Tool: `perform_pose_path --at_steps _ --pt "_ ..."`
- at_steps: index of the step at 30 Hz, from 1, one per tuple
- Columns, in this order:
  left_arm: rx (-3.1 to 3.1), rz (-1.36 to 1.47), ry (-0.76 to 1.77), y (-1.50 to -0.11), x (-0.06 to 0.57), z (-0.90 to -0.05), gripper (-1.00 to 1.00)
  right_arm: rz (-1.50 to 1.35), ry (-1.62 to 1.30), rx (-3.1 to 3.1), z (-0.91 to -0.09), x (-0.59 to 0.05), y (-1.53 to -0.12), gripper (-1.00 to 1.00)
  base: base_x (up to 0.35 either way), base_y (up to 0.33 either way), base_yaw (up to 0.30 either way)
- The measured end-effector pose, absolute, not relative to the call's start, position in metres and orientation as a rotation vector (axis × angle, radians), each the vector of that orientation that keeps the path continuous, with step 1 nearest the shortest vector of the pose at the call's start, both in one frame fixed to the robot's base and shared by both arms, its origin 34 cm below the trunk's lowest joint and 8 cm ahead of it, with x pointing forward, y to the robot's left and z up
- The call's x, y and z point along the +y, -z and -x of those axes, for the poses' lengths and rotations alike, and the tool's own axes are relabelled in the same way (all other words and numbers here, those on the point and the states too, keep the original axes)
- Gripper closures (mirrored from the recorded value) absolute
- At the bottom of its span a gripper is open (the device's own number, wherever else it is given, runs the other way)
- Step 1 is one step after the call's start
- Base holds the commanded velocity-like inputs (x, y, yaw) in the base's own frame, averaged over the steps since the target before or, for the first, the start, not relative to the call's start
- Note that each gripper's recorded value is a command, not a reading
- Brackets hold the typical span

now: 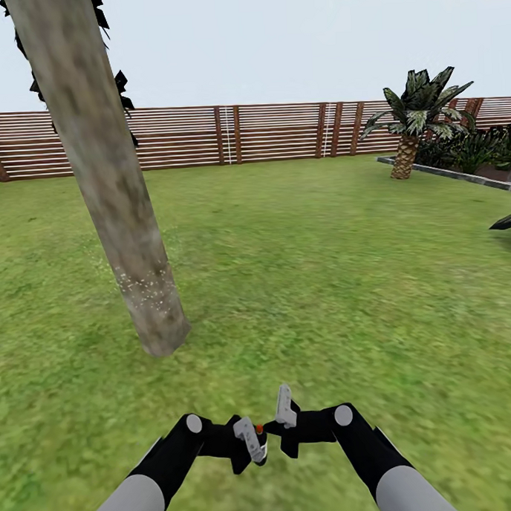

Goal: In the garden, pick up the pesticide atomizer on the floor and spray pesticide onto both trees until each tree trunk is fully covered.

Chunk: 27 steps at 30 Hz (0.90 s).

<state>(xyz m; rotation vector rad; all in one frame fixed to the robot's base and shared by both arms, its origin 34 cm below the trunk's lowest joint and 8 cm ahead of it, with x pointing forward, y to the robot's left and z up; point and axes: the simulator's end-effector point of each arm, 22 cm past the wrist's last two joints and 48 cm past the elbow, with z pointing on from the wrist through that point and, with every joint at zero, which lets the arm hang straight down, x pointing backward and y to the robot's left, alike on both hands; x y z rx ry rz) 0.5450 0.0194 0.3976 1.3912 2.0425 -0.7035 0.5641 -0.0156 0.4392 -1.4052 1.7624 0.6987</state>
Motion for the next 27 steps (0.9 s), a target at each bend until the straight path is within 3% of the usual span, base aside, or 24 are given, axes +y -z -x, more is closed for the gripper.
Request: perform_pose_path --at_steps 9,16,17,24,27 --pt "2.06 -1.404 0.679 -0.391 0.035 -0.544 1.0 1.406 -0.698 1.762 -0.564 -0.016 -0.439 1.0 0.0 0.0 0.0" --pt "2.19 -1.423 0.515 -0.363 0.147 -0.549 1.0 1.405 -0.698 1.764 -0.564 -0.017 -0.439 1.0 0.0 0.0 0.0" --pt "2.21 -1.421 0.494 -0.361 0.163 -0.549 1.0 1.405 -0.697 1.766 -0.564 -0.018 -0.438 -1.0 0.0 0.0 0.0" --pt "2.327 -1.339 0.323 -0.352 0.264 -0.554 1.0 1.357 -0.654 1.81 -0.572 -0.041 -0.43 -1.0 0.0 0.0 0.0" --pt "2.406 -1.082 0.196 -0.34 0.302 -0.565 1.0 1.049 -0.438 2.023 -0.598 -0.13 -0.388 -1.0 0.0 0.0 0.0"
